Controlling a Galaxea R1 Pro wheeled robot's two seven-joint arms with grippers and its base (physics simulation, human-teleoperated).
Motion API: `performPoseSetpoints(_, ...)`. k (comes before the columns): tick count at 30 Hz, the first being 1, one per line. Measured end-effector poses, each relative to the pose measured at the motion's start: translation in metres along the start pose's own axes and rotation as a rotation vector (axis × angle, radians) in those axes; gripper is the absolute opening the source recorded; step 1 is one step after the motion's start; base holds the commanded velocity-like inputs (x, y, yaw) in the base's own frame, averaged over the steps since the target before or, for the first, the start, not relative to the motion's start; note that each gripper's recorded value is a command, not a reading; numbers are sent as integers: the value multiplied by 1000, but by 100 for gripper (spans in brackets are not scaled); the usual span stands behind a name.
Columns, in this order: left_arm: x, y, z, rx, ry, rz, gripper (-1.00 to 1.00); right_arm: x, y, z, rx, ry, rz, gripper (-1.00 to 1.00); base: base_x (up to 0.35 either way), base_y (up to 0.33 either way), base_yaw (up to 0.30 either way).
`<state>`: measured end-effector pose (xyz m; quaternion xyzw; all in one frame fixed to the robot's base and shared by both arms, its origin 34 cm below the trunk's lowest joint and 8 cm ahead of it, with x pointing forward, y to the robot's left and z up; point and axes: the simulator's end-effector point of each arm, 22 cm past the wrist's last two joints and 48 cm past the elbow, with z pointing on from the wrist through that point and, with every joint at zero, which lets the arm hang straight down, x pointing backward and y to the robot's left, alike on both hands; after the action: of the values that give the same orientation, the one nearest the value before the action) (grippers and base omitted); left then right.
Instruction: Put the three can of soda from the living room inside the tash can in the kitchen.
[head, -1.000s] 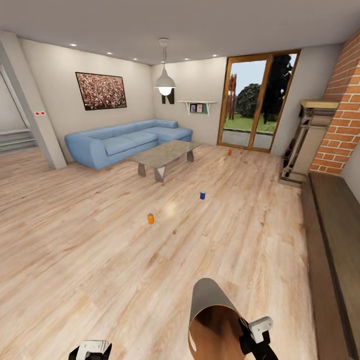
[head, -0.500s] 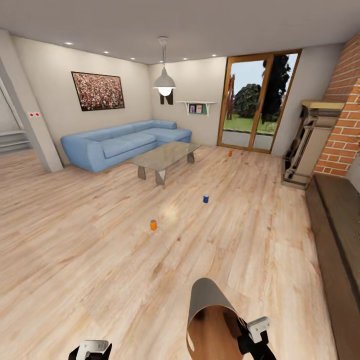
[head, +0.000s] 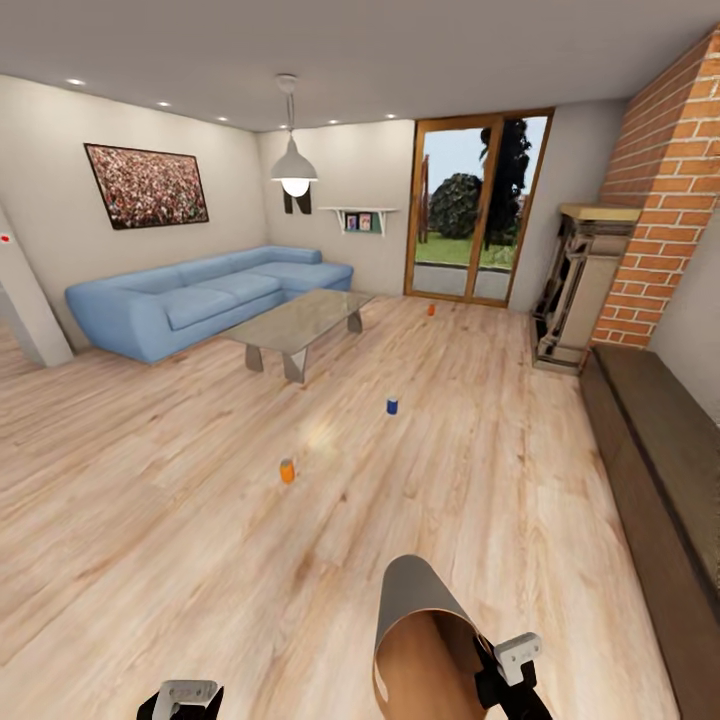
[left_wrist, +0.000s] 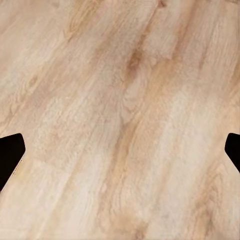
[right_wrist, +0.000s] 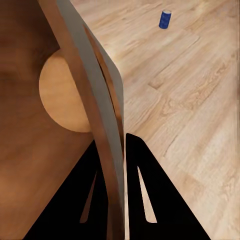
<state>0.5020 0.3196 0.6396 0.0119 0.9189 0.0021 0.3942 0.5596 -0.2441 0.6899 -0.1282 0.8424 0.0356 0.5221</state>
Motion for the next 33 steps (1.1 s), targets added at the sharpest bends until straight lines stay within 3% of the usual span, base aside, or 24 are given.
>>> performPoseSetpoints(9, -4, 0, 0, -1, -8, -1, 100, -3, 0, 0, 1, -7, 1, -100, 269, 227, -199)
performPoseSetpoints(22, -5, 0, -1, -1, -11, -1, 100, -5, 2, 0, -1, -10, 1, -100, 269, 227, -35)
performPoseSetpoints(33, -10, 0, -1, -1, -23, -1, 100, -11, 1, 1, 2, -22, 0, -100, 269, 227, -150)
